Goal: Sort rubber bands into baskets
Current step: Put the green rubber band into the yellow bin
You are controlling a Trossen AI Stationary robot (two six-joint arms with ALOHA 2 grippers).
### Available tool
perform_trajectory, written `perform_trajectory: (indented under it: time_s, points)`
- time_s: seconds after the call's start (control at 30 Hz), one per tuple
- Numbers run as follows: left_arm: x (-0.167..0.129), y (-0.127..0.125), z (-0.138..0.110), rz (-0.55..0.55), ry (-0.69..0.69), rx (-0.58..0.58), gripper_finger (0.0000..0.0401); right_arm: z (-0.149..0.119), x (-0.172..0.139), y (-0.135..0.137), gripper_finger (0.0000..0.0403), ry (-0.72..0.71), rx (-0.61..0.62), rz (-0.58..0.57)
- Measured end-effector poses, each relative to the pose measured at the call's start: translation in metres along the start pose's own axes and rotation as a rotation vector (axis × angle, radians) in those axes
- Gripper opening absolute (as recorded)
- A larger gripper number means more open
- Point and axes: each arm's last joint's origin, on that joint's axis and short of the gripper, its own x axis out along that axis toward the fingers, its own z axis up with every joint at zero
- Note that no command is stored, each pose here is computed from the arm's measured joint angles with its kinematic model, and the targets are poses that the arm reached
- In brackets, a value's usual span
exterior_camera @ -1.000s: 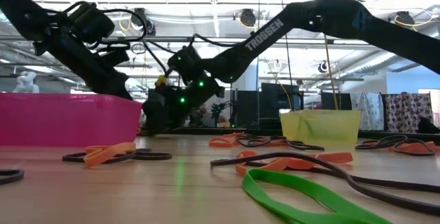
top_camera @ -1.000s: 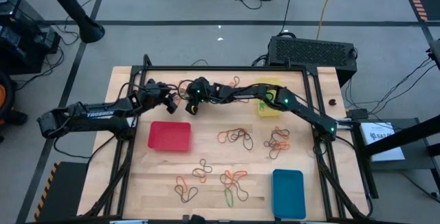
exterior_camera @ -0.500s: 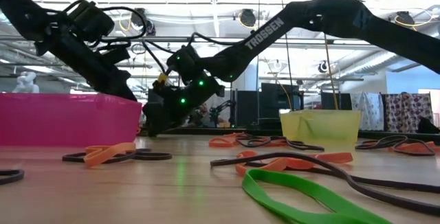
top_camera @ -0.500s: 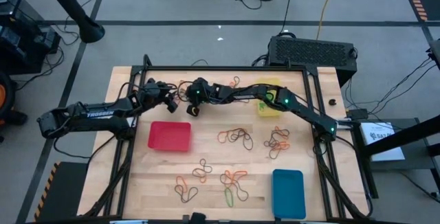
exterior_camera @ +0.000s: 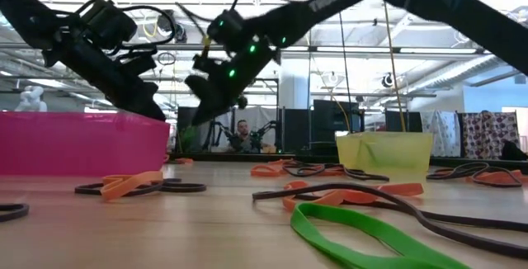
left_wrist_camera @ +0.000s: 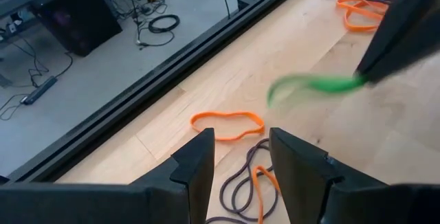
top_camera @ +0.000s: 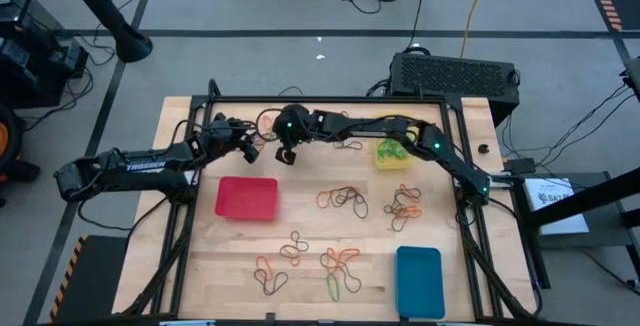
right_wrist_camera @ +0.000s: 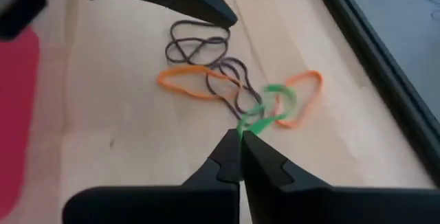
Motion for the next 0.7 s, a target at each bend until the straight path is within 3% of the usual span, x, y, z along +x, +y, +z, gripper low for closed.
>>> perform_trajectory:
  time_s: [0.17, 0.43, 0.53, 0.7]
  points:
    - [0.000, 0.000, 0.000, -0.009, -0.002, -0.021, 0.0148, 0.011, -0.047, -0.006, 0.0000, 0.121, -0.037, 0.013]
    - [0.000, -0.001, 0.002, -0.043, -0.019, -0.028, 0.0148, -0.013, -0.101, -0.036, 0.0000, 0.522, 0.011, 0.002]
    - [0.000, -0.003, 0.005, -0.096, -0.053, -0.037, 0.0148, -0.023, -0.113, -0.041, 0.0000, 0.667, 0.040, 0.003]
    - [-0.002, -0.005, 0.014, -0.200, -0.150, -0.047, 0.0148, -0.034, -0.146, -0.040, 0.0000, 0.784, 0.044, 0.009]
